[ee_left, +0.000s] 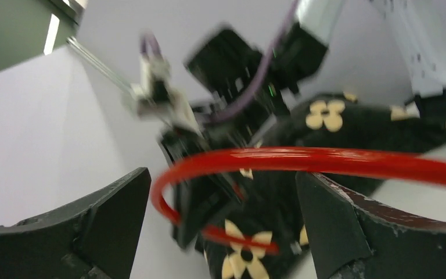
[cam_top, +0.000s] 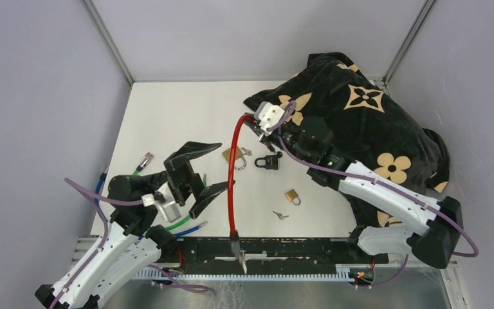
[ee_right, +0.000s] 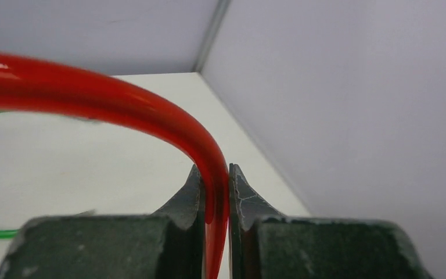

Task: Lock with the key
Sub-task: Adjust the lock.

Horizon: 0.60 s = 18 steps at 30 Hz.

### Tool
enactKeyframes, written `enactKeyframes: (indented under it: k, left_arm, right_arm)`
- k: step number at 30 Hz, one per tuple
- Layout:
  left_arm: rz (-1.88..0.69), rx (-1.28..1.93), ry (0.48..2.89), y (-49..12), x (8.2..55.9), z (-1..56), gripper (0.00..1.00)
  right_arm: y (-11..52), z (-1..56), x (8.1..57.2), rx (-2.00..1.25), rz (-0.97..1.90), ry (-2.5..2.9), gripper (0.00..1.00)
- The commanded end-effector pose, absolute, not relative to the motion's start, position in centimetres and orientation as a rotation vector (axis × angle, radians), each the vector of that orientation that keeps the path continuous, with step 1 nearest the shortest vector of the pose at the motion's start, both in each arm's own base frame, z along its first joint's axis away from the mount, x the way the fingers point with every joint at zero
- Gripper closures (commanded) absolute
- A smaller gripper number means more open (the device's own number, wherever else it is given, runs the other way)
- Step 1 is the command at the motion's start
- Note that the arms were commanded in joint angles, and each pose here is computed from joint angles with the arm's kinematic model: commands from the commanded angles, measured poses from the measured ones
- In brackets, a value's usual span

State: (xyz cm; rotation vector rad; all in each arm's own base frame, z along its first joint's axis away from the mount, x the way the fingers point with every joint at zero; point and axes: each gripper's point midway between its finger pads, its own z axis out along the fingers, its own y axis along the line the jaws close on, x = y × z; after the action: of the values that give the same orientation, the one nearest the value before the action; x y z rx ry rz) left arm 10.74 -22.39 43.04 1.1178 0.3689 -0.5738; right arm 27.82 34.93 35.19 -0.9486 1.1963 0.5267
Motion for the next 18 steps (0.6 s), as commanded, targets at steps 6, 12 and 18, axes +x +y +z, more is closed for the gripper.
enactKeyframes:
  k: [6, 12, 18]
  left_arm:
    - [-0.073, 1.447, 0.629, -21.1, 18.2, 29.3, 0.0]
    - [-0.074, 1.201, 0.987, -19.2, 22.8, 30.5, 0.01]
    - [-0.56, 1.092, 1.168, -21.7, 18.8, 31.0, 0.04]
  right_arm:
    - [24.7, 45.0, 29.9, -0.813, -0.079, 1.08, 1.0]
    - [22.4, 45.5, 30.8, -0.823, -0.27, 1.107, 1.0]
    - [22.3, 44.7, 30.9, -0.827, -0.28, 1.131, 1.0]
